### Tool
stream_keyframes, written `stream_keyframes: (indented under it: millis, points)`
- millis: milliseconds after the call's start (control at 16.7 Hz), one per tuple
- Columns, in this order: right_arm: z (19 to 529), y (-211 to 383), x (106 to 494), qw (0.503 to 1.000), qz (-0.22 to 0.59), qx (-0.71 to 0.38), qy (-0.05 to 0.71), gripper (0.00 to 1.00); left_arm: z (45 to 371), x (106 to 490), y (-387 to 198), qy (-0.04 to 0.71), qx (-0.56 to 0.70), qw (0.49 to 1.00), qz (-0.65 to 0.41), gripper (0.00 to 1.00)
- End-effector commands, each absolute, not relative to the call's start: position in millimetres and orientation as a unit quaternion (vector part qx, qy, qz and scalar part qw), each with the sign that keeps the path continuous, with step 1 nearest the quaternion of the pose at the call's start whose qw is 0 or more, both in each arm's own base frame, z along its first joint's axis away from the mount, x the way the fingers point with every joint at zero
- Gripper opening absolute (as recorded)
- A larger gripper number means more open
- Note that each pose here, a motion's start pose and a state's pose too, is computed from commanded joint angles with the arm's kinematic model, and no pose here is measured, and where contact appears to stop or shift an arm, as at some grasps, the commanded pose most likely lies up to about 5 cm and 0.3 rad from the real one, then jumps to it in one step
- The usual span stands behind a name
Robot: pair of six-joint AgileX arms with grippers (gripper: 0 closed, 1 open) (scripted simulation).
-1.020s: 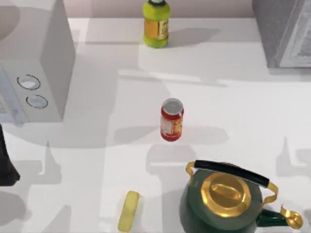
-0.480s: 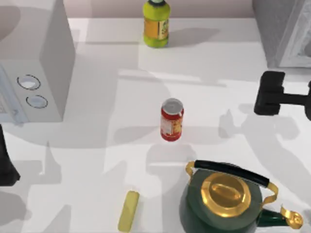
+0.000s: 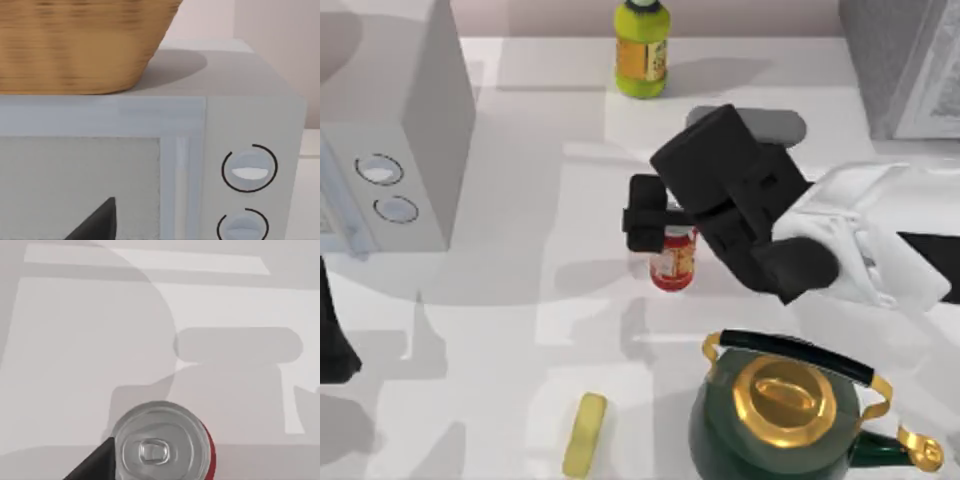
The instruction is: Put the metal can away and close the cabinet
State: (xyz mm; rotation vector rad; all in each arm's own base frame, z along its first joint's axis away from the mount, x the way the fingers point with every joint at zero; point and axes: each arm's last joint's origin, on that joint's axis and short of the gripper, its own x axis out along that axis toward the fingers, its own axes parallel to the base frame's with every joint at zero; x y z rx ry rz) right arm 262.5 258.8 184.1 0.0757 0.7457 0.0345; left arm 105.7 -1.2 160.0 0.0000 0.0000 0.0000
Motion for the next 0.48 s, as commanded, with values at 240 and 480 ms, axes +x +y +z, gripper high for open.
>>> stream_keyframes:
  millis: [240, 480]
  points:
    - [148, 297, 259, 0.924, -0.001, 0.011, 0.382, 1.0, 160, 106, -1, 0.0, 0.0, 1.0, 0.0, 1.0]
    - [140, 303, 256, 0.922, -0.005, 0.003, 0.387, 1.0, 160, 106, -1, 0.0, 0.0, 1.0, 0.0, 1.0]
